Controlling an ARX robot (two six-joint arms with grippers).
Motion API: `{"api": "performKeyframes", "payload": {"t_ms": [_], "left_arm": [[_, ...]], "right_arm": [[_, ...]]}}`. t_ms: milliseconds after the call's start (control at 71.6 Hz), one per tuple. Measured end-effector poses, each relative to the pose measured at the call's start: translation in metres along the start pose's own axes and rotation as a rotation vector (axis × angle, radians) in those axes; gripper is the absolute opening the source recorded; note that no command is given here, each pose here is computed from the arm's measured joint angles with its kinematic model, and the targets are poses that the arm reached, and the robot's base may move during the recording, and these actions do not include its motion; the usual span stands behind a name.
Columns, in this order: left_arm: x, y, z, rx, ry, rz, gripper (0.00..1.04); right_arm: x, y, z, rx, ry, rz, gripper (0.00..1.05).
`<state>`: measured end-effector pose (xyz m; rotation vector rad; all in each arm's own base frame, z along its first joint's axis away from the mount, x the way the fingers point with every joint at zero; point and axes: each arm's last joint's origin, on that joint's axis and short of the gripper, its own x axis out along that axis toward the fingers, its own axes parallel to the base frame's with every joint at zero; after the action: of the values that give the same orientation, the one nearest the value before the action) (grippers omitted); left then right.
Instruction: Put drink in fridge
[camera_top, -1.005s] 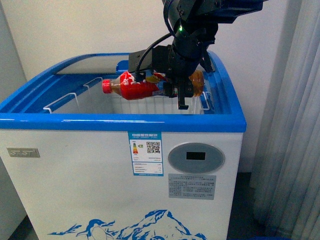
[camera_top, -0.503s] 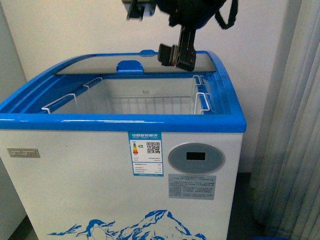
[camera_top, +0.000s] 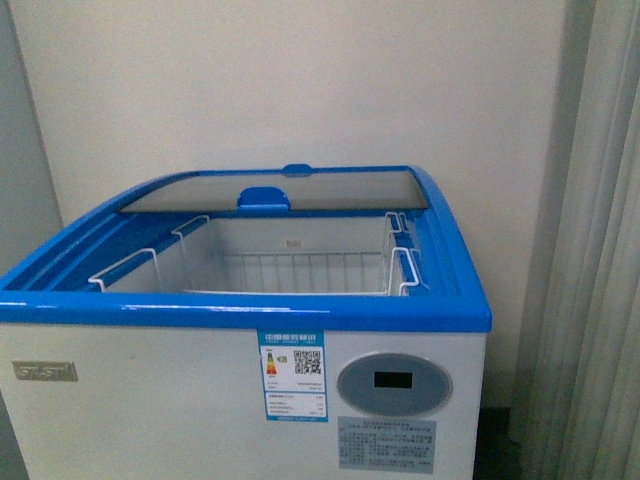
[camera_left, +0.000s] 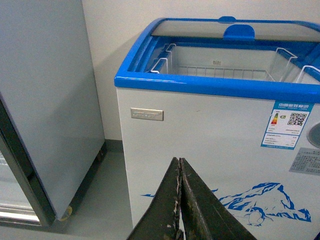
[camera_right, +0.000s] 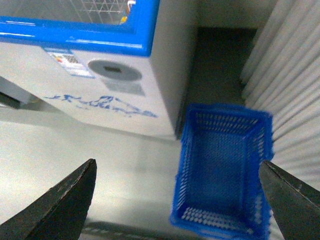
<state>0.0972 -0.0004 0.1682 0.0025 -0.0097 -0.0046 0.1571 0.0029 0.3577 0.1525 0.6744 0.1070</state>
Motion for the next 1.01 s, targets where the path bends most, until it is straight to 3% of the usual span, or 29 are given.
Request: {"api": "performKeyframes", "payload": {"t_ms": [98,209,307,433,740,1005], "left_arm": [[0.0,0.0,0.0,0.0,0.0,0.0,0.03],[0.0,0.0,0.0,0.0,0.0,0.0,0.03],[0.0,0.0,0.0,0.0,0.0,0.0,0.03],[0.0,0.0,0.0,0.0,0.0,0.0,0.03],[0.0,0.0,0.0,0.0,0.0,0.0,0.03],[0.0,0.0,0.0,0.0,0.0,0.0,0.03]], "right_arm": [[-0.038,-0.002,-0.027,0.108,-0.028,0.018,0.97],[-0.056,-0.001,-0.036,0.167,-0.087,0.054,0.97],[-0.036,-0.004,-0.053,-0.028,-0.455,-0.071,0.8],[-0.013,-0.01,-0.079,-0.111,-0.663,-0.102,0.58],[0.023,-0.02,-0.124,-0.143,-0.67,-0.106,0.04],[0.045,-0.026,-0.151,-0.147,-0.666,-0.107,0.03]]}}
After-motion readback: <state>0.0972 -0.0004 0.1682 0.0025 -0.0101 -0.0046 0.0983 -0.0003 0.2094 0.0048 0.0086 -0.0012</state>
